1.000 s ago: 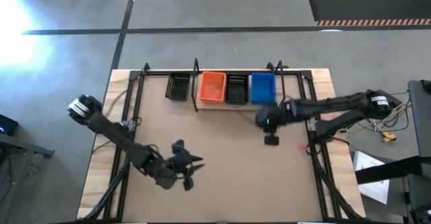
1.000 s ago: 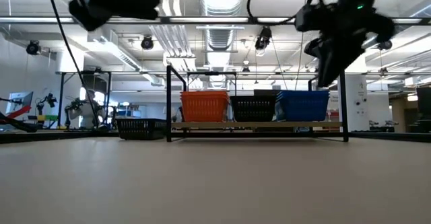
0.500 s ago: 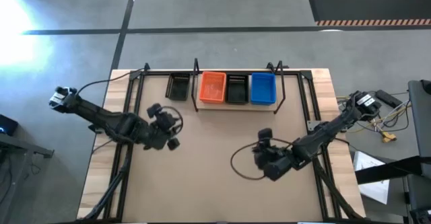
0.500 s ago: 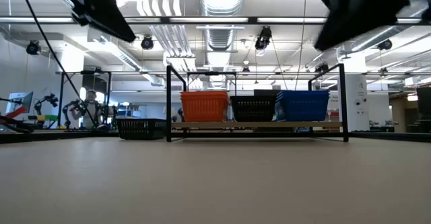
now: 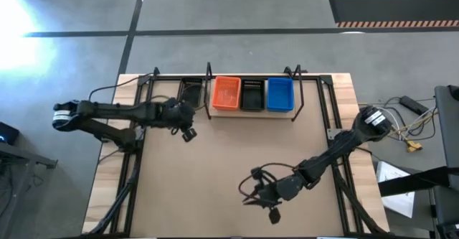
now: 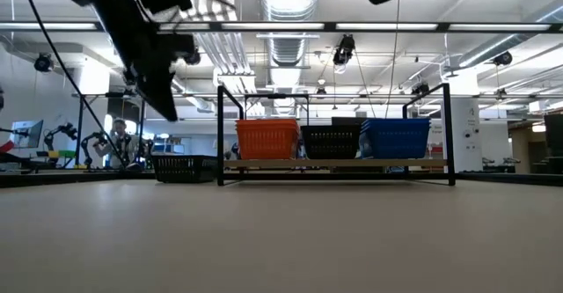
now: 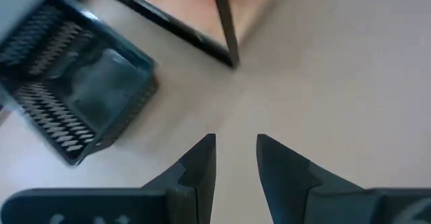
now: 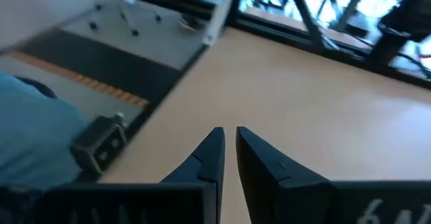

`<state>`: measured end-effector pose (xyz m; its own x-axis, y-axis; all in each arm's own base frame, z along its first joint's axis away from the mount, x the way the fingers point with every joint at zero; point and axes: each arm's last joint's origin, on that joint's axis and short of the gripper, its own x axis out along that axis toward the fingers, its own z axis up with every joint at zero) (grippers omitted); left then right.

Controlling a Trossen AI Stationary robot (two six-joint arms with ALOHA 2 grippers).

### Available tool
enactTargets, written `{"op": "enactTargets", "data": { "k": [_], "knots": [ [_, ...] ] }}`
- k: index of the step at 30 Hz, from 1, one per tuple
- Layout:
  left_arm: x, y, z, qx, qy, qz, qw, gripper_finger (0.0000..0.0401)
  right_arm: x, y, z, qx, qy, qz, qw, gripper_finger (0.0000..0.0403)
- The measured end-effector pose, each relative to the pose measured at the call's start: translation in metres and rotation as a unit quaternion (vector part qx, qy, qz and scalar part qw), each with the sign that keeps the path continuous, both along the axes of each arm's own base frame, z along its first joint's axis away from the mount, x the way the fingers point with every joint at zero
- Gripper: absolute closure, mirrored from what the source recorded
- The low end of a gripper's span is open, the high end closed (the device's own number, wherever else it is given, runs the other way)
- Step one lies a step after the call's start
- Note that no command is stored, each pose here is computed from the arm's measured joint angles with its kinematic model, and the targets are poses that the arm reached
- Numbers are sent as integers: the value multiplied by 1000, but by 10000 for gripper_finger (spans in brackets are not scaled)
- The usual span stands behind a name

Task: Stack baskets on shelf by color
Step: Stack the black bin on the stacked black bins on the shelf

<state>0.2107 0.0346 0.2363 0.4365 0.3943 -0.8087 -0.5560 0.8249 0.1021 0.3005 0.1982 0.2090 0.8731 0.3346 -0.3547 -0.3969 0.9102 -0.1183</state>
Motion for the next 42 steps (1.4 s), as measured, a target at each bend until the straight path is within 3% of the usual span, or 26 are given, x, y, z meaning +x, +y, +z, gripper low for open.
{"op": "enactTargets", "data": {
  "k": [4, 9, 15, 21, 29, 34, 38, 42],
  "knots": [
    [5, 22, -18, -10, 75, -79, 994, 311, -2, 15, -19, 16, 5, 16, 1000, 371],
    [11, 48, -38, 30, 164, -93, 982, 311, -10, 32, -34, 26, 28, 32, 999, 371],
    [15, 62, -58, 75, 249, -119, 958, 311, -37, 54, -20, 23, 20, 49, 998, 371],
    [13, 60, -49, 87, 242, -162, 953, 311, -76, 66, -2, -37, 12, -5, 999, 371],
    [-2, 74, -26, 150, 155, -146, 965, 305, -104, 74, 4, -71, -14, -65, 995, 371],
    [-5, 92, -41, 138, 115, -145, 973, 268, -105, 72, 0, -73, -11, -69, 995, 371],
    [-7, 103, -60, 119, 141, -131, 974, 237, -106, 71, -4, -77, -8, -70, 995, 371],
    [-8, 108, -78, 105, 187, -130, 968, 235, -107, 69, -7, -78, -6, -71, 994, 371]
  ]
}}
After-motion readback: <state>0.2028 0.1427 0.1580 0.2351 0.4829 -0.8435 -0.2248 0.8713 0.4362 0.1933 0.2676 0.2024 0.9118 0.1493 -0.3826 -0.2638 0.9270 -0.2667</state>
